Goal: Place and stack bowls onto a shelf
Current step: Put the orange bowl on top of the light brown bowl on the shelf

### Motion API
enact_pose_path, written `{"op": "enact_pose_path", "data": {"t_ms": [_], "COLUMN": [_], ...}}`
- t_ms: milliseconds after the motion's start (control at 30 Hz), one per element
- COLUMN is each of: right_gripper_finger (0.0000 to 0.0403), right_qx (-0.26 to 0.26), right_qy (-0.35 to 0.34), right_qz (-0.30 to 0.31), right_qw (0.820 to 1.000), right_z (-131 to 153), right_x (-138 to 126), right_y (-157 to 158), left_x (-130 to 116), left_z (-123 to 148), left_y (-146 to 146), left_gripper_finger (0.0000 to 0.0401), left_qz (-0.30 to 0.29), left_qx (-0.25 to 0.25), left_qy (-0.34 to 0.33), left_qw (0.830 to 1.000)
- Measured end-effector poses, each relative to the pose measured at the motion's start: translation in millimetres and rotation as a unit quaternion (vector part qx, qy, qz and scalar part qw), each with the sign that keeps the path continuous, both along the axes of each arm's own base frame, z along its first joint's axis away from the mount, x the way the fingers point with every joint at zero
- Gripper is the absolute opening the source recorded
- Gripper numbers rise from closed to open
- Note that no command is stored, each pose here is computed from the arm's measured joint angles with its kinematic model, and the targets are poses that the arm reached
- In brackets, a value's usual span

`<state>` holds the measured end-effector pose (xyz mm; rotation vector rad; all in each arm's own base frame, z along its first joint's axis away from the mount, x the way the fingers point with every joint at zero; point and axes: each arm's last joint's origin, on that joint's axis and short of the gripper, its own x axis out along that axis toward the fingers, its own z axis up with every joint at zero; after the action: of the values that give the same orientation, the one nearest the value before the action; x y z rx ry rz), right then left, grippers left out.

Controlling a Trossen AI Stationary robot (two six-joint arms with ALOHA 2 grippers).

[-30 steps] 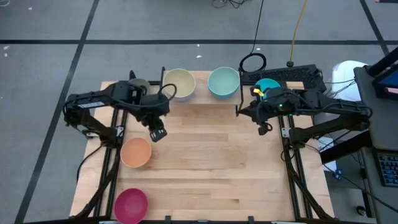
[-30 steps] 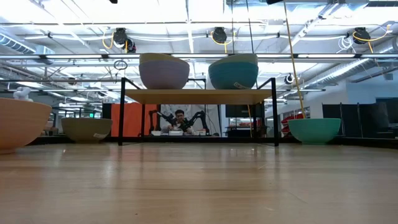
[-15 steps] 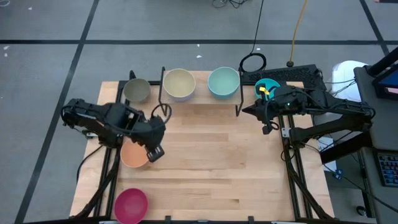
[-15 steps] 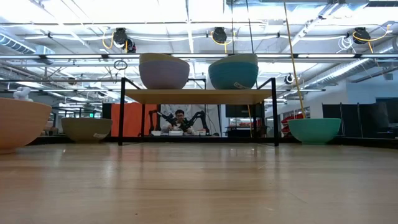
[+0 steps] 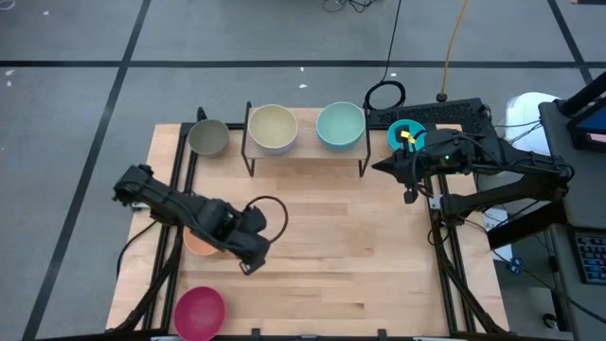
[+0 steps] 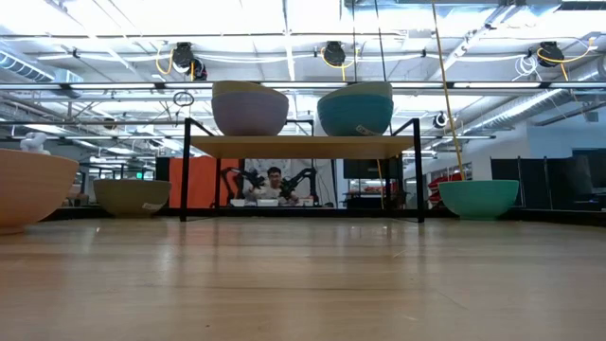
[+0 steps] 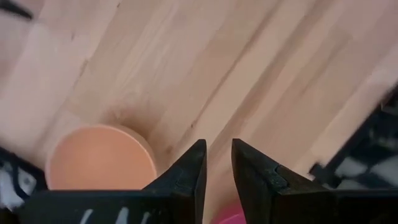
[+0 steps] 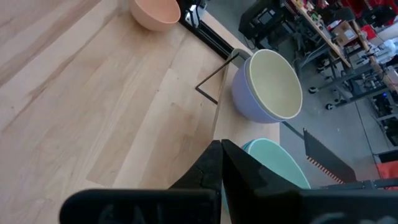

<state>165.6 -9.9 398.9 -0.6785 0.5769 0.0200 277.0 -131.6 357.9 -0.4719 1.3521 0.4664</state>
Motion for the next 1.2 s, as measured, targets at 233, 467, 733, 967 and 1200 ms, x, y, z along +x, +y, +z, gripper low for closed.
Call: {"op": "enact_pose_path", "data": {"t_ms": [233,467,733,967,1200], "right_gripper_finger": [0.0,0.0,0.0,0.0,0.0], "right_qx": [0.0,0.0,0.0,0.001,0.001], "right_qy": [-0.001,-0.001,-0.001,-0.002,-0.003], "right_qz": [0.0,0.0,0.0,-0.001,-0.001], "right_qw": [1.0,1.0,1.0,1.0,1.0], "right_z": [0.3,0.3,0.3,0.3,0.6], "right_x": [-0.5,-0.5,-0.5,-0.5,-0.3], "right_y": [0.0,0.0,0.0,0.0,-0.1], "left_x": [11.5,-5.5,-44.0,-64.5,-74.6], "left_z": [-12.4,-45.6,-66.2,-80.7,-107.9], "left_y": [3.3,12.0,24.4,30.3,30.0], "left_gripper_finger": [0.0081,0.0081,0.0081,0.0081,0.0081], "left_qz": [0.088,0.13,0.215,0.249,0.233], "left_qx": [0.003,0.019,-0.005,-0.034,-0.037], "left_qy": [0.012,0.085,0.147,0.117,0.114], "left_qw": [0.996,0.988,0.965,0.961,0.965]}}
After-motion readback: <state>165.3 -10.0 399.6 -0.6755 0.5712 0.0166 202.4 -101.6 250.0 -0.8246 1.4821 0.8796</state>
